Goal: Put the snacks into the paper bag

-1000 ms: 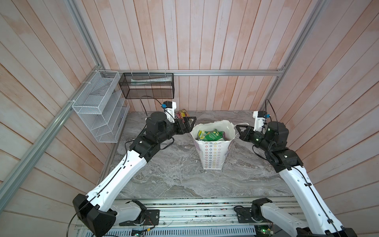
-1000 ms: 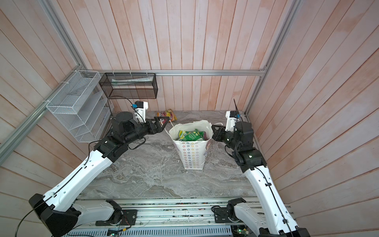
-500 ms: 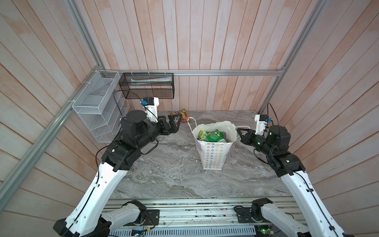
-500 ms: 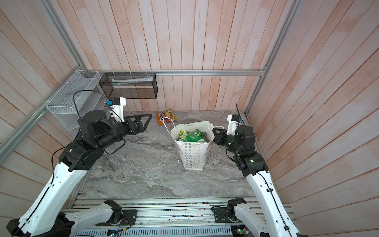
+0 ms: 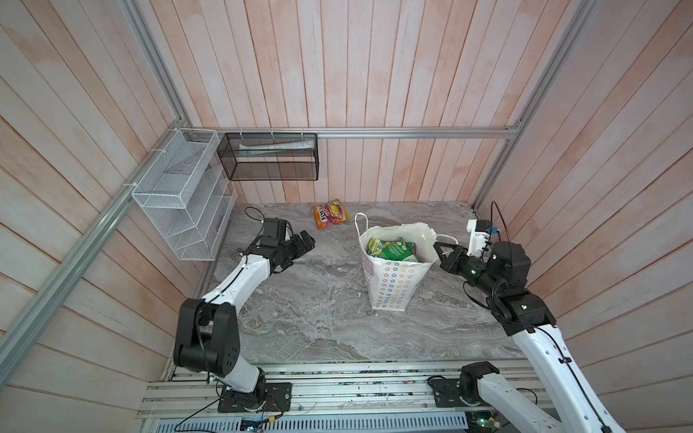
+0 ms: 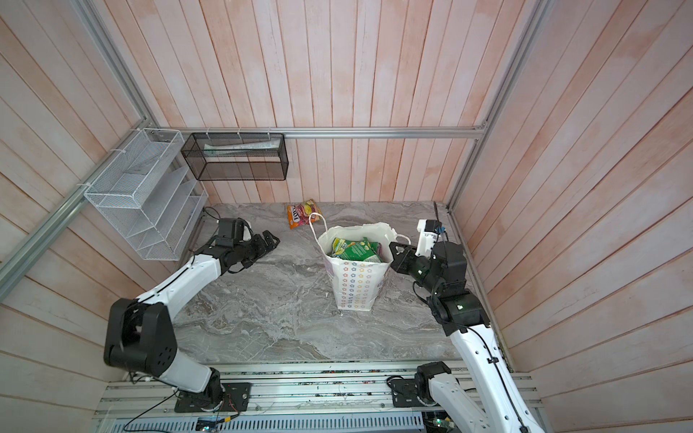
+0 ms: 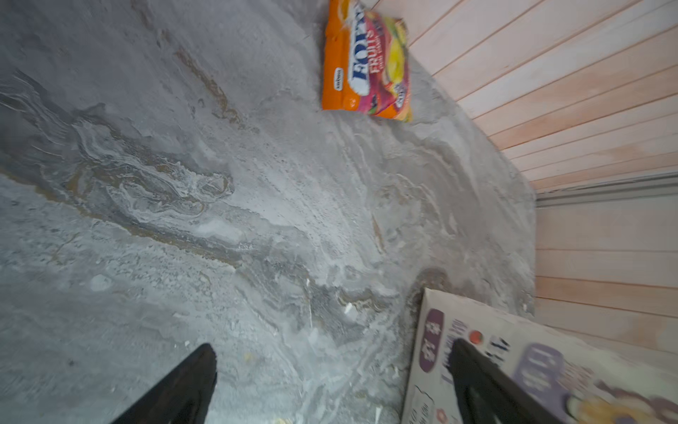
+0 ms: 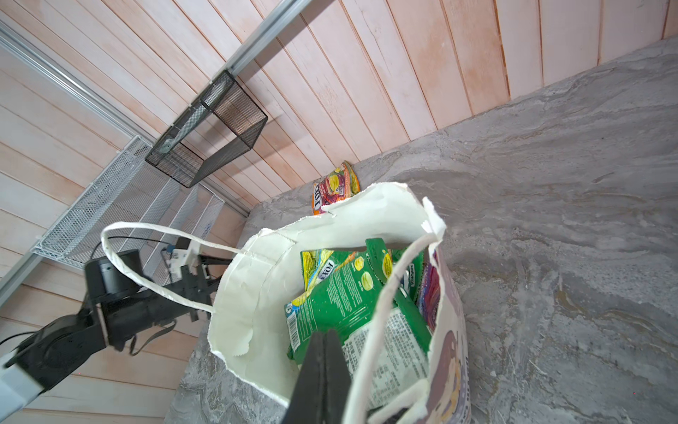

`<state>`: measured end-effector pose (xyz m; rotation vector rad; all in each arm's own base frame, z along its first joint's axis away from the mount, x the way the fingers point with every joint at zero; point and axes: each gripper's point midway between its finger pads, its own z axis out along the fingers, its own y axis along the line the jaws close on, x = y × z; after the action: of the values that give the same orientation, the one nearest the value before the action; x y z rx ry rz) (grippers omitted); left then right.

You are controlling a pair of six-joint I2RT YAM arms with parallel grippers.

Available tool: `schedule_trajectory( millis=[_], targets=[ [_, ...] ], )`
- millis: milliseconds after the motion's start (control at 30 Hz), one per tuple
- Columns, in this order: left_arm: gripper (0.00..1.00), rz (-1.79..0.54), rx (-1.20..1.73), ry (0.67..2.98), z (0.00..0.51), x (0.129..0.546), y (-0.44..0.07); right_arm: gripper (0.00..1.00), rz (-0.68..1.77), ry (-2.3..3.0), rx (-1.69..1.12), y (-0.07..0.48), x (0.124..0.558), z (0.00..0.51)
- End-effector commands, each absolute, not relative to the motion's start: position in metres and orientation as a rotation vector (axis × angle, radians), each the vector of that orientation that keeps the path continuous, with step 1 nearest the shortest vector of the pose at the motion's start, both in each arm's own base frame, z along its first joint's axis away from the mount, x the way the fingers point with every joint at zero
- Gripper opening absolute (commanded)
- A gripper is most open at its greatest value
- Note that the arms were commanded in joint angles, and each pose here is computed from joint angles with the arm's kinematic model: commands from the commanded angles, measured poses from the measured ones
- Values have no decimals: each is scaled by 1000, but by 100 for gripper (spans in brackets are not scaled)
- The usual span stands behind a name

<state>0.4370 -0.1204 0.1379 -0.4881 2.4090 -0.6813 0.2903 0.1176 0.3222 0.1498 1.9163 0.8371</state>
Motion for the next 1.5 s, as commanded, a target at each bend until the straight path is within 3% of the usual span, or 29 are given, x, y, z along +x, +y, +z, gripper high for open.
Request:
schedule_trajectory(
  millis=[0, 333, 700, 867, 967, 1267, 1467],
  targets=[
    [99, -675, -454, 2301, 135, 494, -128, 0, 856, 1894, 145, 118, 285, 323],
    [98, -495, -163, 2385, 83, 589, -142, 0, 893, 1953, 114, 128, 291, 295],
    [94, -380, 15, 2438, 45, 640, -147, 0, 917, 2003, 57, 138, 297, 288],
    [91, -451, 58, 2396, 42, 657, -162, 0, 929, 2006, 63, 139, 299, 287],
    [86, -418, 42, 2397, 34, 662, -164, 0, 928, 2017, 70, 139, 300, 284],
    [51, -475, -21, 2400, 33, 666, -170, 0, 922, 2022, 87, 137, 301, 285],
    [39, -563, -33, 2479, 11, 645, -197, 0, 925, 2020, 90, 137, 303, 291]
  ],
)
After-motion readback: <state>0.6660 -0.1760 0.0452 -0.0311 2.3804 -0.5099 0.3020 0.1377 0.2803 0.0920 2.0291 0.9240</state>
